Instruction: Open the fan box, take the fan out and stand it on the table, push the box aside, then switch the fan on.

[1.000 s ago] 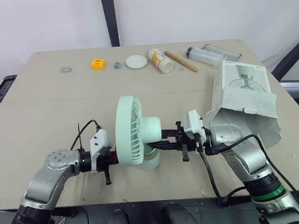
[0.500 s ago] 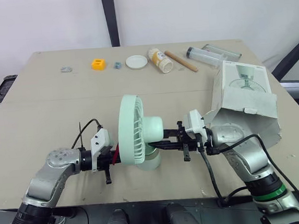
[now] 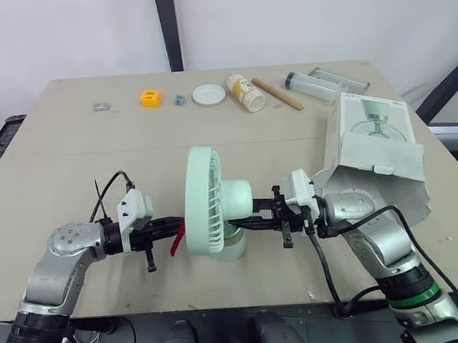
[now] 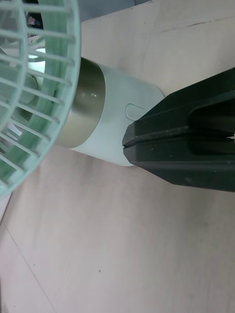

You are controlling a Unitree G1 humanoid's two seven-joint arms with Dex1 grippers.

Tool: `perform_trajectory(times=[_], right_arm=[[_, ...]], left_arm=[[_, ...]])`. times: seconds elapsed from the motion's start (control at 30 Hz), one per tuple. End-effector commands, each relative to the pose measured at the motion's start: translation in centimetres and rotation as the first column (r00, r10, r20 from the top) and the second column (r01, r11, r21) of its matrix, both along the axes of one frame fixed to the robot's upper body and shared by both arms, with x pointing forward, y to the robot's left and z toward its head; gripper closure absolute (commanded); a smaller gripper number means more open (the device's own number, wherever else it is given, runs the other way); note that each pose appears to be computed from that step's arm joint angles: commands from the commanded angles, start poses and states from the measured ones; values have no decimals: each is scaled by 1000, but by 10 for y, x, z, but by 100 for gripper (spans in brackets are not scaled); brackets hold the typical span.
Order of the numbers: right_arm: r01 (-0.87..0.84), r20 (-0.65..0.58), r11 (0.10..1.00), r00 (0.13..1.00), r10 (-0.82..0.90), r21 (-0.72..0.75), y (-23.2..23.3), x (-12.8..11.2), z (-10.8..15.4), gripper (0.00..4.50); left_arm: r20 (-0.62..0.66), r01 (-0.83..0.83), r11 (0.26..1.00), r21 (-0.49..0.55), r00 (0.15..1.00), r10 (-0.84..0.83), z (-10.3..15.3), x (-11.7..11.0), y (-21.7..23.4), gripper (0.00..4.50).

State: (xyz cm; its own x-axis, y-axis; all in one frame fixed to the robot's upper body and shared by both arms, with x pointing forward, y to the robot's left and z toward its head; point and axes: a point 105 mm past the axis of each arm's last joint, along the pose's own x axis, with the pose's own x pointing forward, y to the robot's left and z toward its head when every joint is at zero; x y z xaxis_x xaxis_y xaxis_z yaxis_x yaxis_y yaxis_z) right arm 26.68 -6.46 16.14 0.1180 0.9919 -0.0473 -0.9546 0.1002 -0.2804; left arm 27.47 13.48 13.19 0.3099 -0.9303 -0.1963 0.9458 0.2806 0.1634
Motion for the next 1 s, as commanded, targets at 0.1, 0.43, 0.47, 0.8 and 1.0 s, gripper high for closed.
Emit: perform_trajectory(times=[0.1,0.43,0.47,0.8,1.0], right_arm=[[50,-31,997,998,-52,-66,-13,6,-14,417],[65,-54,996,997,-62,62,-10,12,19,417],[62,-53,995,997,-59,72,-10,13,25,417],[76,-37,991,997,-72,108,-20,55,59,417],[52,4,994,999,-53,95,-16,86,72,417]], left_arm=[[4,13,1000,-3,1000,-13,6,-5,5,448],[4,20,999,-30,1000,-20,11,-4,2,142],[6,18,999,-36,1000,-18,12,-4,2,122],[0,-50,991,-127,999,50,24,4,5,4],[19,-72,987,-144,997,76,27,5,5,4]])
